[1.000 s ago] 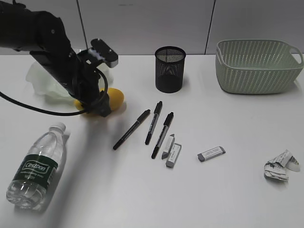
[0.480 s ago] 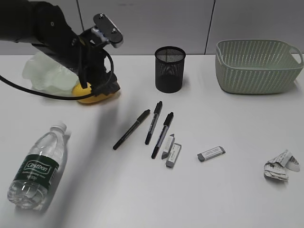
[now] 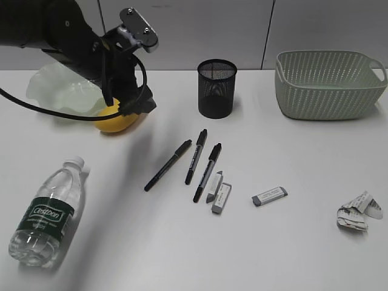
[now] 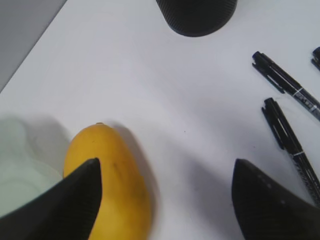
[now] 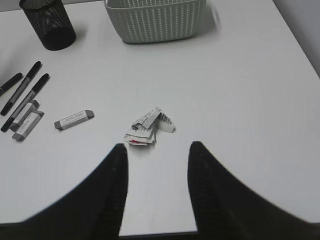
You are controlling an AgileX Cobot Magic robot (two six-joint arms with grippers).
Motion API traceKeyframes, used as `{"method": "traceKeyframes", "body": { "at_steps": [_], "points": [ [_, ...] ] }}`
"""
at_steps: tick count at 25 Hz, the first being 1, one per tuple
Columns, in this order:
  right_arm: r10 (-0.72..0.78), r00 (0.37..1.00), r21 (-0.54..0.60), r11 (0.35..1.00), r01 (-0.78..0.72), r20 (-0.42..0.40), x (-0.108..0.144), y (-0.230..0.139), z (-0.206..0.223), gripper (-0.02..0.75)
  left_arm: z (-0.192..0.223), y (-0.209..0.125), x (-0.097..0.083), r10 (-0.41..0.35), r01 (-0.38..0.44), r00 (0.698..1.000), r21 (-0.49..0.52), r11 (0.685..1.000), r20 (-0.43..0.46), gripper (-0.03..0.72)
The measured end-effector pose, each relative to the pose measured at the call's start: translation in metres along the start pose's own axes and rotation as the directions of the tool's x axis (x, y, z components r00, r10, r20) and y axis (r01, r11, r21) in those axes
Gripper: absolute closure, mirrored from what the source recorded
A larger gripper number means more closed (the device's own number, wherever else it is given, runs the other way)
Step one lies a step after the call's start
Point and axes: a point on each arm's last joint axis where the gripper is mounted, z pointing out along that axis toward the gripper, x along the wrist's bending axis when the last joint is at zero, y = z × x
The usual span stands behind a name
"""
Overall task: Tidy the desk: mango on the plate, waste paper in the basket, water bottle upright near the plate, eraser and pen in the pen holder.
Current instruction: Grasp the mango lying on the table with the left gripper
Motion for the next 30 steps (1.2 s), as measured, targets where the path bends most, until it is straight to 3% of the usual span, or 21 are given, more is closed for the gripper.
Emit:
{"method": "traceKeyframes", "body": {
  "at_steps": [4, 9, 15, 30],
  "points": [
    [0.000, 1.000, 0.000, 1.000, 0.000, 0.000, 0.000, 0.000, 0.000, 0.409, 0.008, -0.005, 0.003, -0.022, 0.022, 1.000, 0.012, 1.000, -0.001, 0.083],
    [0.000, 1.000, 0.000, 1.000, 0.000, 0.000, 0.000, 0.000, 0.000, 0.409, 0.031, -0.025, 0.009, -0.164, 0.163, 0.987, 0.076, 0.984, 0.003, 0.083],
    [0.000, 1.000, 0.000, 1.000, 0.000, 0.000, 0.000, 0.000, 0.000, 0.409, 0.044, -0.032, 0.007, -0.252, 0.251, 0.968, 0.096, 0.963, -0.003, 0.085],
    [0.000, 1.000, 0.000, 1.000, 0.000, 0.000, 0.000, 0.000, 0.000, 0.409, 0.042, -0.038, 0.024, -0.300, 0.310, 0.948, 0.080, 0.948, -0.108, 0.095]
  ]
}}
